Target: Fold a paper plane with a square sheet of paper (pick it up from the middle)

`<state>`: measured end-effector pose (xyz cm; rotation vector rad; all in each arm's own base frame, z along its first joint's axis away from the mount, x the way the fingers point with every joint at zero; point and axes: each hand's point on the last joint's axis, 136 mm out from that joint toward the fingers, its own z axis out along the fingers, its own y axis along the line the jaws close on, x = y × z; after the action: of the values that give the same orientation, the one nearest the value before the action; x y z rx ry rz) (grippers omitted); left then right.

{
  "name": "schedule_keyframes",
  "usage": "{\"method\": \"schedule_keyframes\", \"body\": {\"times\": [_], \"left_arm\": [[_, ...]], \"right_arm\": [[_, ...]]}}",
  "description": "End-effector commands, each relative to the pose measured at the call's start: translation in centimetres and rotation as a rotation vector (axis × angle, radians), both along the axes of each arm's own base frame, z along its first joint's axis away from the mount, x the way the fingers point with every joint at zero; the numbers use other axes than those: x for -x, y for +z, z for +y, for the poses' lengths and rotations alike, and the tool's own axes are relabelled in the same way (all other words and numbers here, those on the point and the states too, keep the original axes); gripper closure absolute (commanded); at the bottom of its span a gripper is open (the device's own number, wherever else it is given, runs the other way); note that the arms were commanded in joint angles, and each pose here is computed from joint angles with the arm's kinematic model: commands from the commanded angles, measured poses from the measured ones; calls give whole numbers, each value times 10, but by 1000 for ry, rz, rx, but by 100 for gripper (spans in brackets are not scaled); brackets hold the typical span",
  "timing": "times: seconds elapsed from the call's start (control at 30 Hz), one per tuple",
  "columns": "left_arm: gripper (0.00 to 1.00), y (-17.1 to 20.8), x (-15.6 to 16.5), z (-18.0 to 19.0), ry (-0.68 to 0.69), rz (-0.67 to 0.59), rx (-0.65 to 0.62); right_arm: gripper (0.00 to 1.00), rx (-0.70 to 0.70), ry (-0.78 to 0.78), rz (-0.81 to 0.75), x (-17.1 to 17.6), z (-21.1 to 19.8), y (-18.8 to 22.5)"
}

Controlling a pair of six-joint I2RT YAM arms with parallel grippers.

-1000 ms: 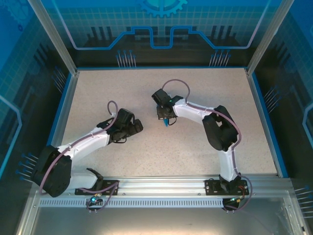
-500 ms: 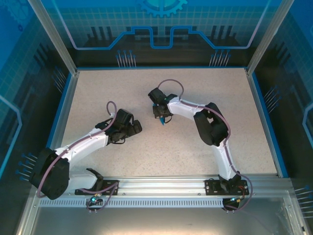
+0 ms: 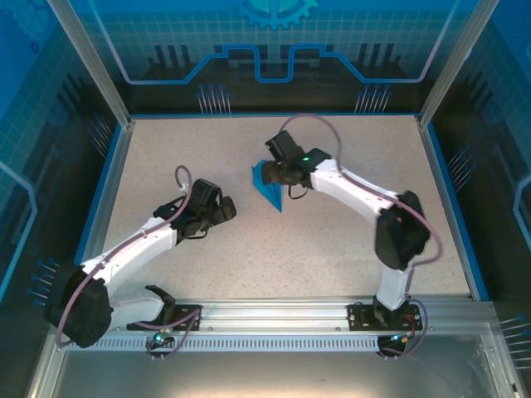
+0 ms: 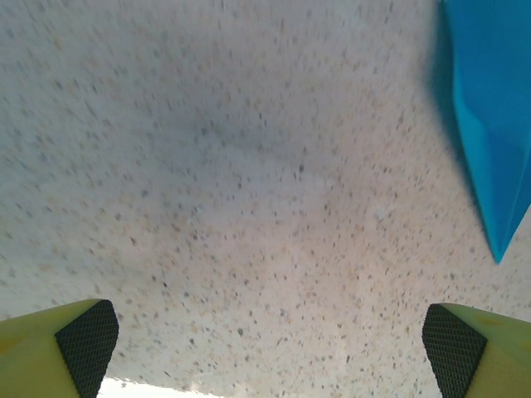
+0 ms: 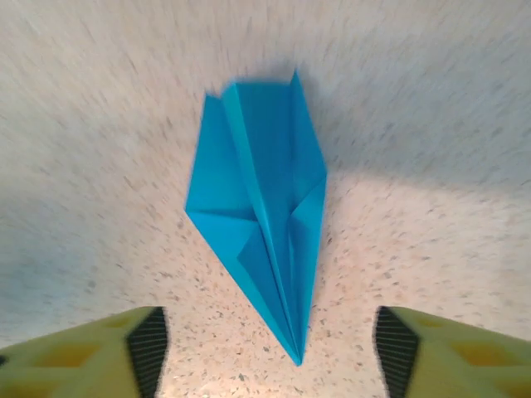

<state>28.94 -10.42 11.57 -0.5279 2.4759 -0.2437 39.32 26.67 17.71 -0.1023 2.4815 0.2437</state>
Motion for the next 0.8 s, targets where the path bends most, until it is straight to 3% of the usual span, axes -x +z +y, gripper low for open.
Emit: {"method": "schedule_keyframes", "body": {"times": [0.0,0.13,0.37,0.47,0.6,0.77], "left_arm": [[2,27,-7,26,22,-79,-112],[2,44,-14,49,44,-172,-194],[2,50,-24,103,172,-349,-286],[2,50,-29,109,147,-463,-336],[2,42,-32,116,107,-506,-417],[1,20,-41,108,16,-491,-442]], "right_arm": [[18,57,-104,-77,4,-51,22],[1,84,-224,-157,15,-116,34],[1,244,-519,-286,42,-244,31],[1,294,-583,-348,52,-278,17],[1,320,-585,-366,63,-301,-9],[1,370,-446,-372,59,-296,-48]]}}
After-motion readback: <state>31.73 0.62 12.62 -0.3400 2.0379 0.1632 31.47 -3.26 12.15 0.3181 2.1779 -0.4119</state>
